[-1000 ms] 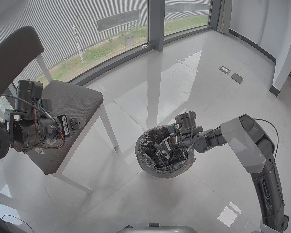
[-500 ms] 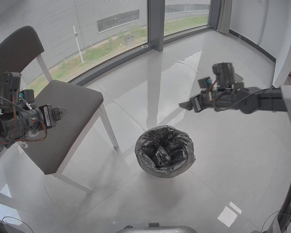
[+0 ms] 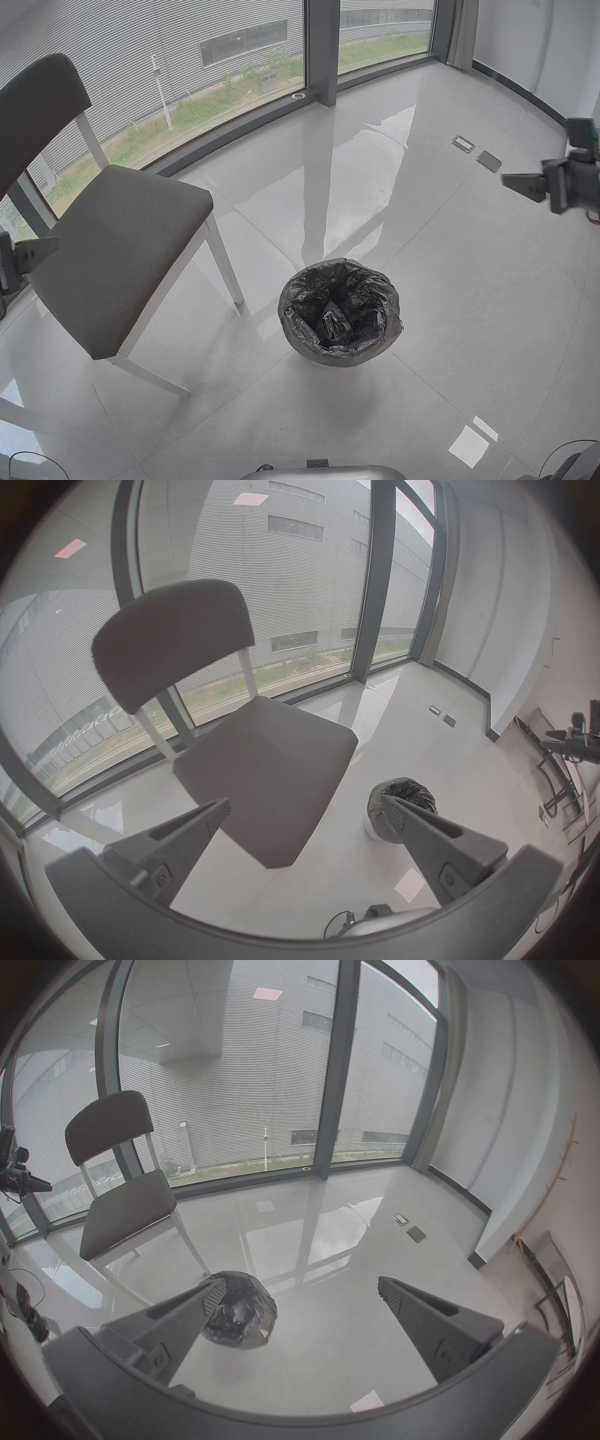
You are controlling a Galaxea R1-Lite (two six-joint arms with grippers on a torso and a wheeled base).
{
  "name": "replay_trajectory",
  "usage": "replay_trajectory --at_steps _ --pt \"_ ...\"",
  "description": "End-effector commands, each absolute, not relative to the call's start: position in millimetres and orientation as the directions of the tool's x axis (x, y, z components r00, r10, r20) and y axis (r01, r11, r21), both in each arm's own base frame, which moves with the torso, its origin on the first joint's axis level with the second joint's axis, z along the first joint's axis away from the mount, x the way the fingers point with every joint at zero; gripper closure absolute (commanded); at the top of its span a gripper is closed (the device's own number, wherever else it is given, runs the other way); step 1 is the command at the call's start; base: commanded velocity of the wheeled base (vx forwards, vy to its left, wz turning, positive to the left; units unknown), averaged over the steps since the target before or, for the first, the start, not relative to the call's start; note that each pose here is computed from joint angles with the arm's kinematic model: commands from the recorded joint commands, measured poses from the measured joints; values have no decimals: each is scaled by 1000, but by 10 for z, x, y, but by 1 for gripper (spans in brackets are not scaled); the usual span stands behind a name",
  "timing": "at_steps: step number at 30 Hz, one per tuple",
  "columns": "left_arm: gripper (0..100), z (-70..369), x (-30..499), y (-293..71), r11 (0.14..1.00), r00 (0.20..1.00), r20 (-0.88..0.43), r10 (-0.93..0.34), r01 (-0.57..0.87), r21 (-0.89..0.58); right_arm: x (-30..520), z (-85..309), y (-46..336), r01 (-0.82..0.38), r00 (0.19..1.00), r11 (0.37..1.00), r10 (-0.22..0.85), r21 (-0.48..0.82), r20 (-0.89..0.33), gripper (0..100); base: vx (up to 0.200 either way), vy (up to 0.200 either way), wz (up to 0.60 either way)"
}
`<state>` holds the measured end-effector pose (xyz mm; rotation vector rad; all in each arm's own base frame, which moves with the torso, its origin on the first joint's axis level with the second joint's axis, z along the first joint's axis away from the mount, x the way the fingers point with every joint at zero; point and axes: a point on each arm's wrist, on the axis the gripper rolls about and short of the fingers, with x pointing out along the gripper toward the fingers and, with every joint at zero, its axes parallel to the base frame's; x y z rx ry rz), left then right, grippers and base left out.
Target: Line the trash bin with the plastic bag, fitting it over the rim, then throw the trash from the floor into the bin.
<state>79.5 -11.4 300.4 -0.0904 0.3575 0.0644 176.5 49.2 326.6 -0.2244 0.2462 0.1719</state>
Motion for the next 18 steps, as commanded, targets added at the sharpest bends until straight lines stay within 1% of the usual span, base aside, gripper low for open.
replay_trajectory --at_steps 1,2,4,5,8,10,11,12,17,18 --pt "0 2731 -828 137 975 952 -246 181 -206 -79 -520 2453 -126 63 976 982 -98 -176 -193 0 0 0 0" --pt "0 2726 -833 137 975 952 -247 181 -207 -80 -536 2445 -127 65 977 982 -99 -176 -191 0 0 0 0" --pt "0 2642 -956 146 974 950 -253 185 -211 -81 -720 2276 -141 83 971 981 -119 -174 -209 0 0 0 0" --pt "0 2630 -971 146 974 949 -256 186 -213 -80 -747 2259 -138 90 969 980 -127 -175 -211 0 0 0 0" --pt "0 2557 -1083 149 973 948 -253 192 -218 -81 -957 2091 -68 159 940 969 -206 -187 -271 0 0 0 0" --pt "0 2533 -1114 153 973 949 -250 190 -217 -82 -1029 2018 -38 154 938 972 -201 -180 -283 0 0 0 0" --pt "0 2501 -1147 156 973 951 -243 190 -216 -86 -1106 1920 -8 108 946 981 -152 -163 -286 0 0 0 0" --pt "0 2495 -1153 158 973 952 -241 189 -215 -86 -1118 1898 -4 101 948 982 -144 -160 -285 0 0 0 0" --pt "0 2394 -1213 165 973 956 -225 187 -212 -92 -1117 1664 23 106 951 983 -145 -152 -274 0 0 0 0" --pt "0 2371 -1226 168 973 958 -220 185 -210 -94 -1092 1618 21 107 946 983 -146 -149 -289 0 0 0 0"
